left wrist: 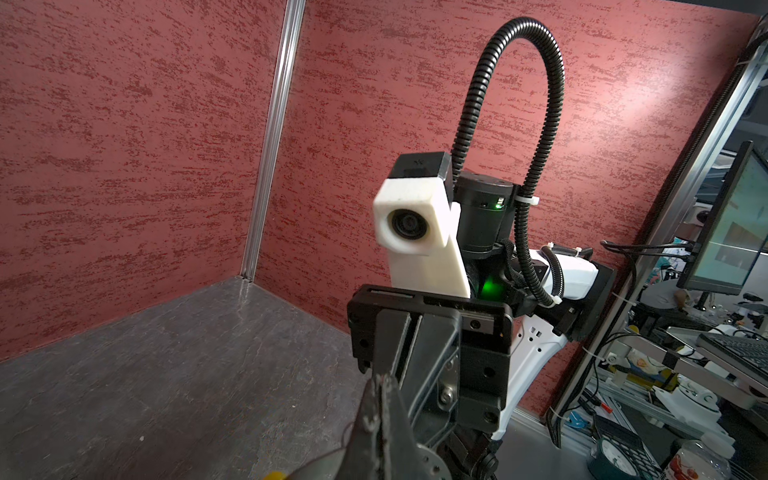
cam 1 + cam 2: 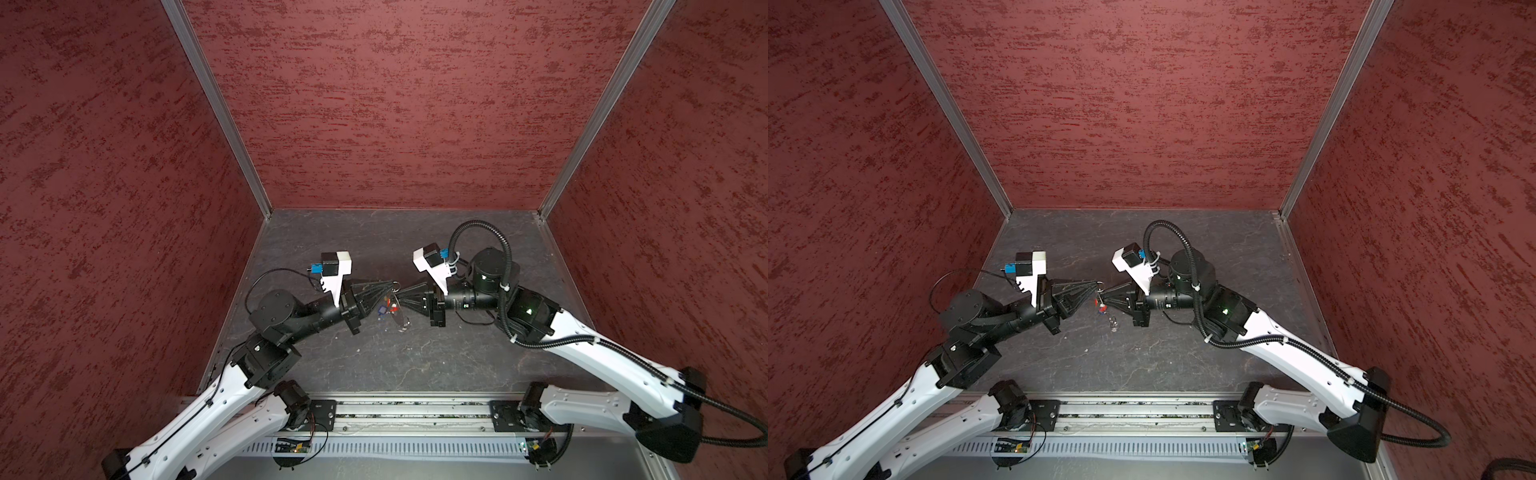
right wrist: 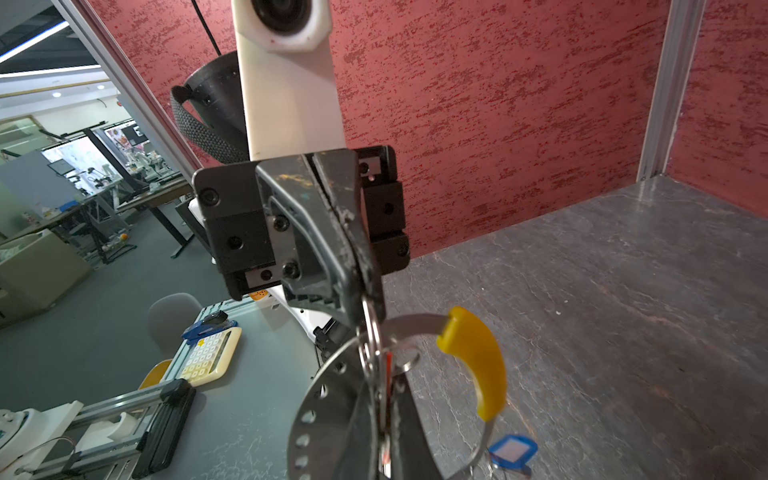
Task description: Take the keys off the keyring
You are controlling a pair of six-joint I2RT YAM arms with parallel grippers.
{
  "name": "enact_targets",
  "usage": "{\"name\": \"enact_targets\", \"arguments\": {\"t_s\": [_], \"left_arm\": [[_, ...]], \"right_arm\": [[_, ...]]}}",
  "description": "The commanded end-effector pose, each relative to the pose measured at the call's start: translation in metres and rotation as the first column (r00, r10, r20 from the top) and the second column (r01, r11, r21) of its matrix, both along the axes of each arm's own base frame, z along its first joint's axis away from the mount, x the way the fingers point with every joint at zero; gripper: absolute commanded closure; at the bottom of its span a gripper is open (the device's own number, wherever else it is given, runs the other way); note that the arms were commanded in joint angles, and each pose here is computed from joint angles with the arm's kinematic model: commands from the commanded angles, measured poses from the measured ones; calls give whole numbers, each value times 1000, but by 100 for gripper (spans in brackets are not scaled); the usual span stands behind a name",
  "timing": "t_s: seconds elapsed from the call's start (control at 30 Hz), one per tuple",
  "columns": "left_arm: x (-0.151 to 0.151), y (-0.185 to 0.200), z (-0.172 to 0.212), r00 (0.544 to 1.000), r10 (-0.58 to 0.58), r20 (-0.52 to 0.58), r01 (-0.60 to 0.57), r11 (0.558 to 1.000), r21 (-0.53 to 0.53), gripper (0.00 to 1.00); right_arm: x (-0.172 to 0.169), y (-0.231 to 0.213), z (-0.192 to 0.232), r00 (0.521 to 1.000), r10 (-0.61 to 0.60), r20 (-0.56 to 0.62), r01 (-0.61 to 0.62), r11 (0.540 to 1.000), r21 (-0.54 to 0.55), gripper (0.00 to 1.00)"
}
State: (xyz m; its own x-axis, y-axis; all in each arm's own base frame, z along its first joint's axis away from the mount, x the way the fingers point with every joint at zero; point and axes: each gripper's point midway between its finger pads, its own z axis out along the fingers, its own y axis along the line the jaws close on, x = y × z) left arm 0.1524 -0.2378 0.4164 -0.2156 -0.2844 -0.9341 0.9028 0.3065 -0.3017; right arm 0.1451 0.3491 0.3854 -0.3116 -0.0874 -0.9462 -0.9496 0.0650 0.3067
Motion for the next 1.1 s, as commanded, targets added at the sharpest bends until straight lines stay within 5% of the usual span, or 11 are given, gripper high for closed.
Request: {"name": "enact_targets", "arguments": {"t_s": [0.0, 1.07], "left_arm": [[-3, 2, 9, 999, 4, 32, -4, 1000, -5, 100], [-11, 6, 13, 999, -23, 44, 22, 999, 28, 100]], "right_arm": [[-1, -7, 7, 999, -25, 38, 25, 1000, 2, 100], [-3, -31, 13, 993, -114, 43, 114, 993, -16, 100]]}}
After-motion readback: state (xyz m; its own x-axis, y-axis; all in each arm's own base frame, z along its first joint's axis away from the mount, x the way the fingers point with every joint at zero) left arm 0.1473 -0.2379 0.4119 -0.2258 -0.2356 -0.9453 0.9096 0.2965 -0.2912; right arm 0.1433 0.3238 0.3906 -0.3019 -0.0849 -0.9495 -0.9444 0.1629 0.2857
